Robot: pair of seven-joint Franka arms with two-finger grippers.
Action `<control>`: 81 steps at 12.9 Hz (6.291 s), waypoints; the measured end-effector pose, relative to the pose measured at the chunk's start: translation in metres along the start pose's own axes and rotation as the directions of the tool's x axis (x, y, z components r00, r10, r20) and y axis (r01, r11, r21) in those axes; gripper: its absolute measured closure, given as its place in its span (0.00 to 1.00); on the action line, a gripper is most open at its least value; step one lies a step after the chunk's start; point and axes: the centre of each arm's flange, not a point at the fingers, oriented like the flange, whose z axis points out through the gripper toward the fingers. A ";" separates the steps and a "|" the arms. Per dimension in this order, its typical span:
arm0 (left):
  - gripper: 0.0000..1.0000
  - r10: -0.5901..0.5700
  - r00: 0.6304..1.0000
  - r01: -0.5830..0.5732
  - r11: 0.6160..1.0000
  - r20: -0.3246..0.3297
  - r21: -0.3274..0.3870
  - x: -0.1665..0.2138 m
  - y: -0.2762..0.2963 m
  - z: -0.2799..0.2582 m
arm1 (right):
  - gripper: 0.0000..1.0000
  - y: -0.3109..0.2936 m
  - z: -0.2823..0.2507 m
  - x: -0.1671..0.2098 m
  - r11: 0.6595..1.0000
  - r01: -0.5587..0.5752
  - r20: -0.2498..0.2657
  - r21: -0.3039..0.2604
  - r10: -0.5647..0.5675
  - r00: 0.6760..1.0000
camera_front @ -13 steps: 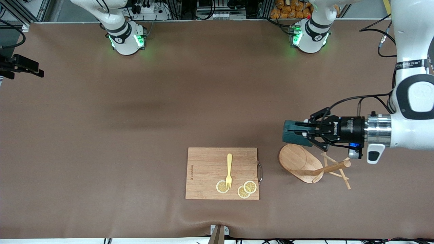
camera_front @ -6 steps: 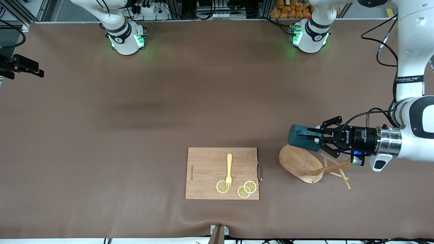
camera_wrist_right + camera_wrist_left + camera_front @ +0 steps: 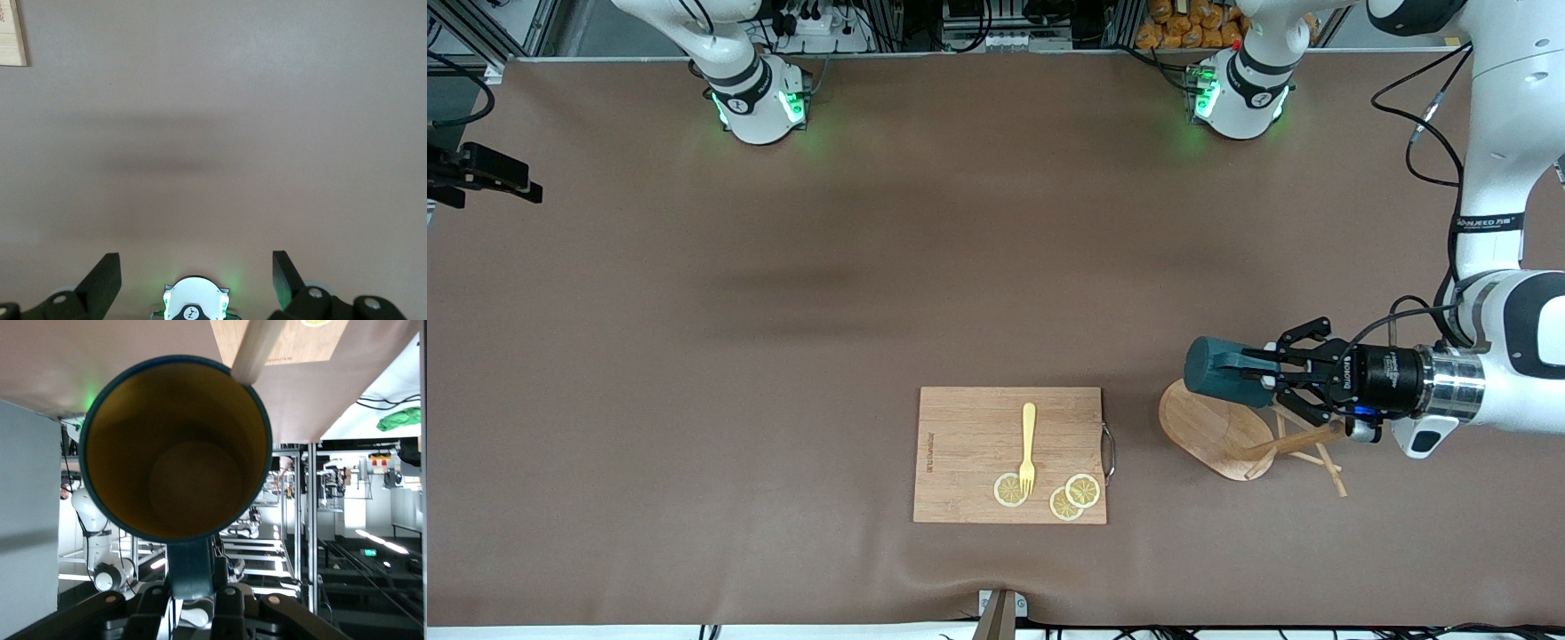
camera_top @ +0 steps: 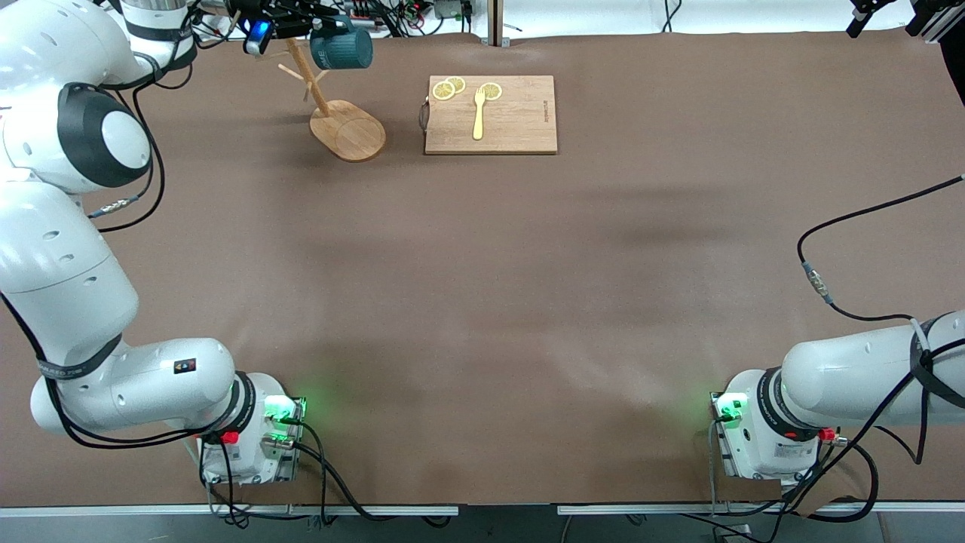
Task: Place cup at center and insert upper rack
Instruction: 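Align the mug opening with a peg of the wooden mug tree, then slide the mug down onto the peg with the left gripper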
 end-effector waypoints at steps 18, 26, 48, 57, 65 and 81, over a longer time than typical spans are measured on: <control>0.79 0.157 0.986 -0.151 0.984 0.053 -0.097 0.008 0.006 -0.036 | 0.00 -0.011 -0.005 0.001 1.000 0.021 -0.015 -0.006 -0.021 1.000; 0.79 0.232 0.972 -0.227 0.968 0.037 -0.108 0.026 0.005 -0.041 | 0.00 -0.012 -0.007 0.003 1.000 0.023 -0.030 -0.008 -0.023 0.999; 0.79 0.268 0.963 -0.265 0.957 0.009 -0.114 0.061 0.003 -0.054 | 0.00 -0.026 -0.013 0.009 0.999 0.048 -0.079 -0.021 -0.050 0.996; 0.79 0.287 0.947 -0.258 0.946 0.141 -0.198 0.071 0.000 -0.074 | 0.00 -0.038 -0.014 0.011 0.997 0.071 -0.094 -0.027 -0.073 0.993; 0.79 0.289 0.945 -0.257 0.946 0.152 -0.197 0.084 -0.001 -0.070 | 0.00 -0.038 -0.014 0.012 0.997 0.071 -0.095 -0.027 -0.073 0.993; 0.79 0.290 0.936 -0.243 0.942 0.198 -0.230 0.107 0.000 -0.067 | 0.00 -0.038 -0.014 0.011 0.997 0.071 -0.094 -0.027 -0.073 0.993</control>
